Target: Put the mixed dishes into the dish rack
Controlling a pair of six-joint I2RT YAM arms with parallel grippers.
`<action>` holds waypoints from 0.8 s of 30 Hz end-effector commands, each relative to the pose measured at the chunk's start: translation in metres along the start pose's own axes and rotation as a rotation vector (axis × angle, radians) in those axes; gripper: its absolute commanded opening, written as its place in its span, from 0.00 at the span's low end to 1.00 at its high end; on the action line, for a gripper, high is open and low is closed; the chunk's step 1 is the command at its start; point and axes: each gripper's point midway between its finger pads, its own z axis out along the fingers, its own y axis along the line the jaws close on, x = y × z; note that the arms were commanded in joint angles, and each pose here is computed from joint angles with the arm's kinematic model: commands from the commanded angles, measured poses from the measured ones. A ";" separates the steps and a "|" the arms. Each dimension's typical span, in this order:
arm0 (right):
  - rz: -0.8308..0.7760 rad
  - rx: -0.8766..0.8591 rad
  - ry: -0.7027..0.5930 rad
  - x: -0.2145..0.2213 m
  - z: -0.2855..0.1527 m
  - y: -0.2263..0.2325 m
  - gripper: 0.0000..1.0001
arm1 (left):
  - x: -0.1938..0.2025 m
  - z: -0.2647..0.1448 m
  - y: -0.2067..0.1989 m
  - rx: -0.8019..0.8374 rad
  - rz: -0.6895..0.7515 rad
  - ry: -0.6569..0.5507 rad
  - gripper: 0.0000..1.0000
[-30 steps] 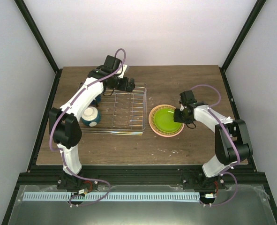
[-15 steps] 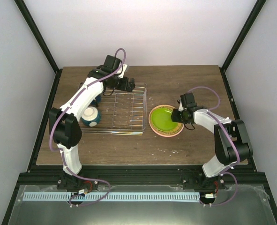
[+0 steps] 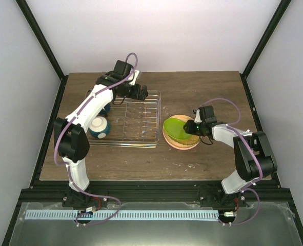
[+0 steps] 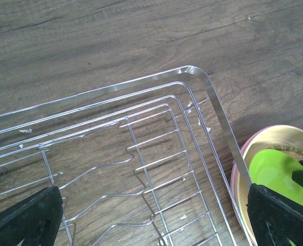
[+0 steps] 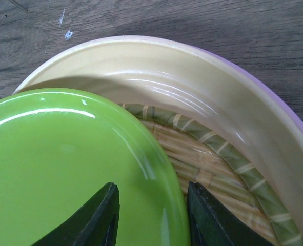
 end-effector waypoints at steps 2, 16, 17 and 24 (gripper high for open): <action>0.079 0.094 0.245 0.066 0.002 -0.026 0.39 | -0.001 0.004 -0.003 0.015 0.003 0.005 1.00; 0.074 -0.014 0.310 0.069 -0.020 0.002 0.39 | 0.001 0.007 -0.002 0.015 -0.001 0.013 1.00; 0.076 -0.025 0.307 0.069 -0.021 0.003 0.39 | 0.002 0.008 -0.002 0.016 -0.001 0.016 1.00; 0.076 -0.087 0.286 0.073 -0.012 0.008 0.21 | 0.002 0.009 -0.003 0.018 -0.005 0.019 1.00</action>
